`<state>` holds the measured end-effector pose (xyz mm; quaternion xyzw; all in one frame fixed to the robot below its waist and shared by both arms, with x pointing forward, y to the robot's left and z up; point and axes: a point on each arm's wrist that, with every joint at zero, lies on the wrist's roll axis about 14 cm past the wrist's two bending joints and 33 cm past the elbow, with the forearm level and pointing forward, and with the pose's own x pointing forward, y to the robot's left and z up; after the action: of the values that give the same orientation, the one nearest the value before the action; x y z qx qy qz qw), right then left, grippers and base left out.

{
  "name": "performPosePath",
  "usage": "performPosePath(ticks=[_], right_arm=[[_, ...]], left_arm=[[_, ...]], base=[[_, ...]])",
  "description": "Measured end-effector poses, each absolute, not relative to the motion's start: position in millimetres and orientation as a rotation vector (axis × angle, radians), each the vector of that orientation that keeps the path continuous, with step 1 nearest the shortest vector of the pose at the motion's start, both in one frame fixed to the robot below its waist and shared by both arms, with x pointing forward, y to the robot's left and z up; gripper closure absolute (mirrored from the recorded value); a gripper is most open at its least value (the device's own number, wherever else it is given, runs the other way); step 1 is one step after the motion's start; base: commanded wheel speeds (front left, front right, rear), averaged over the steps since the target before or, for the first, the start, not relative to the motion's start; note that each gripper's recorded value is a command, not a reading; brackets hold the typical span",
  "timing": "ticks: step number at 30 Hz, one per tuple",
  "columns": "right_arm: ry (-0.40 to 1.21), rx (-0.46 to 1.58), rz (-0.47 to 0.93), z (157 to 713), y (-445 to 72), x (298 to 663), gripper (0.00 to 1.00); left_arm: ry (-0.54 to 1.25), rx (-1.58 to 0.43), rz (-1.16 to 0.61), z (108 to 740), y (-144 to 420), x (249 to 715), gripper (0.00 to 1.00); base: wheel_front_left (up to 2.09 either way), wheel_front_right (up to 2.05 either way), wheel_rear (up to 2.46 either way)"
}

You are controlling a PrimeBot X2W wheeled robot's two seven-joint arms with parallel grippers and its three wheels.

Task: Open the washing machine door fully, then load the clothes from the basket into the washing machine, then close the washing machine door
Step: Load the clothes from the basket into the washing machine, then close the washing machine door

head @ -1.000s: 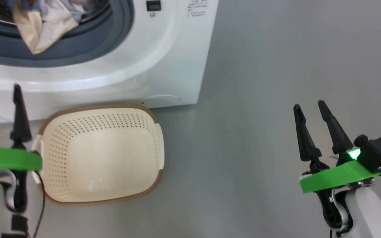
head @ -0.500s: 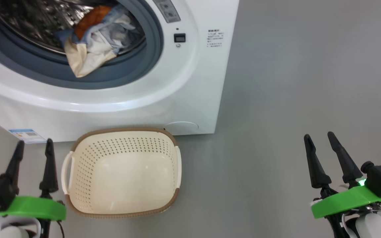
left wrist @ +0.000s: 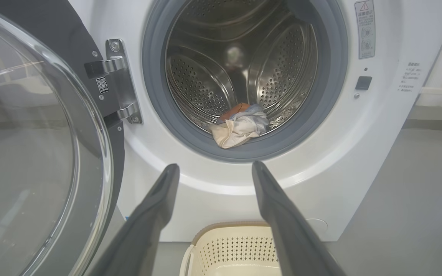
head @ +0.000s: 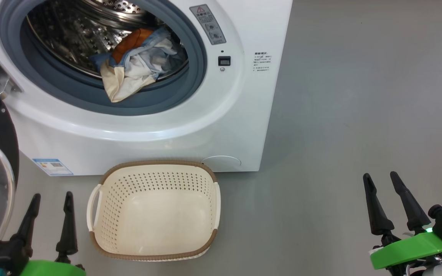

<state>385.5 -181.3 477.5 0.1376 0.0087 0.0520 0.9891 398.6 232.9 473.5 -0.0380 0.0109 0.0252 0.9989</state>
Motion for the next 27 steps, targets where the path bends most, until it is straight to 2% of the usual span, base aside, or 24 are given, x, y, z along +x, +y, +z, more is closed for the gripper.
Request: performPosePath(ticks=[27], right_arm=[[0.02,0.287,0.078,475.4,-186.4,380.4,0.0]], left_arm=[[0.046,-0.099,0.03,464.8,225.8,391.7,0.0]], base=[[-0.09,0.09,0.0]])
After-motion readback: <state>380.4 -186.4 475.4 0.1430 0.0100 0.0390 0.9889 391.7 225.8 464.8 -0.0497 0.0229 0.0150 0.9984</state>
